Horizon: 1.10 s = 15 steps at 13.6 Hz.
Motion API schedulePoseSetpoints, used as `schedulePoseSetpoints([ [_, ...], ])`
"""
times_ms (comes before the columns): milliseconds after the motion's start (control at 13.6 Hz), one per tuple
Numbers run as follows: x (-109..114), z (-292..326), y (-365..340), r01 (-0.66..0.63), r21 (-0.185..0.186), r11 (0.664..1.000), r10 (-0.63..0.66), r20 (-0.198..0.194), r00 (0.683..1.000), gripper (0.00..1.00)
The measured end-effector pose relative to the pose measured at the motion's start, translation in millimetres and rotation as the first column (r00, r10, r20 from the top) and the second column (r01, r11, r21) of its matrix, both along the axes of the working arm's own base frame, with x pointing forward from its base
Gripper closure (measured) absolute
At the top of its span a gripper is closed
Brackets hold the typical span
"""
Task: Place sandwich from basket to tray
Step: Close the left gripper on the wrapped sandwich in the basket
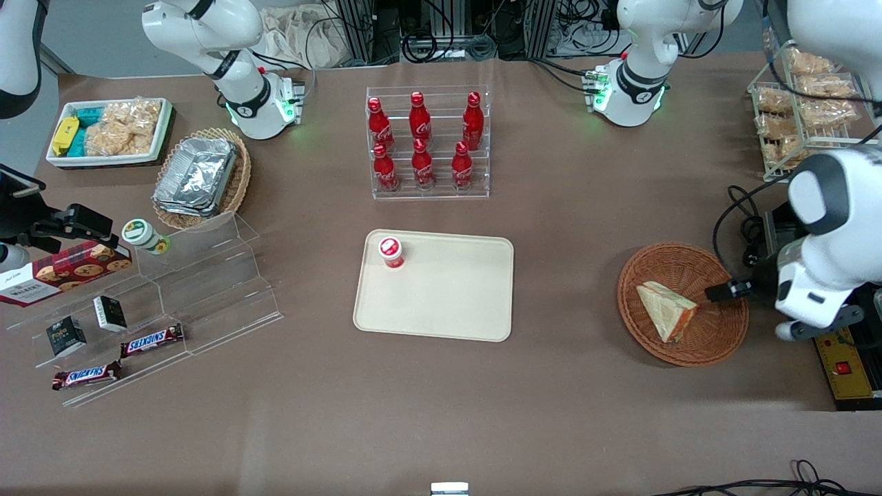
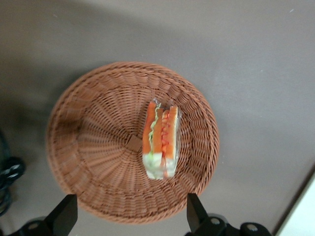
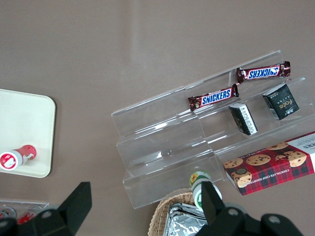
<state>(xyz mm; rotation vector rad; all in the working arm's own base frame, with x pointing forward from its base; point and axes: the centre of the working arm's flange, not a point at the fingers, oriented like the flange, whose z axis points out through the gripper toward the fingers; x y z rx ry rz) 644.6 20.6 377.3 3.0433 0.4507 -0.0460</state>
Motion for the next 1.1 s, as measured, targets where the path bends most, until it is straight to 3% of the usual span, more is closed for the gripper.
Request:
schedulePoseSetpoints([
  [294,12.6,-67.5,-16.1,0.012,0.005,1.000,-0.012,0.003,1.000,0.00],
  [661,8.5,-126.4,-29.5,0.027,0.016,0.999,-0.028,0.005,1.000,0.00],
  [734,7.2,-132.3,-32.8,0.032,0.017,0.999,-0.032,0.003,0.999,0.06],
  [807,6.7,-135.1,-35.3,0.036,0.018,0.999,-0.036,0.000,0.999,0.06],
  [954,6.8,-134.4,-37.3,0.039,0.018,0.999,-0.039,0.002,0.999,0.24],
  [1101,7.8,-131.0,-37.0,0.039,0.018,0.999,-0.039,0.008,0.999,0.49],
])
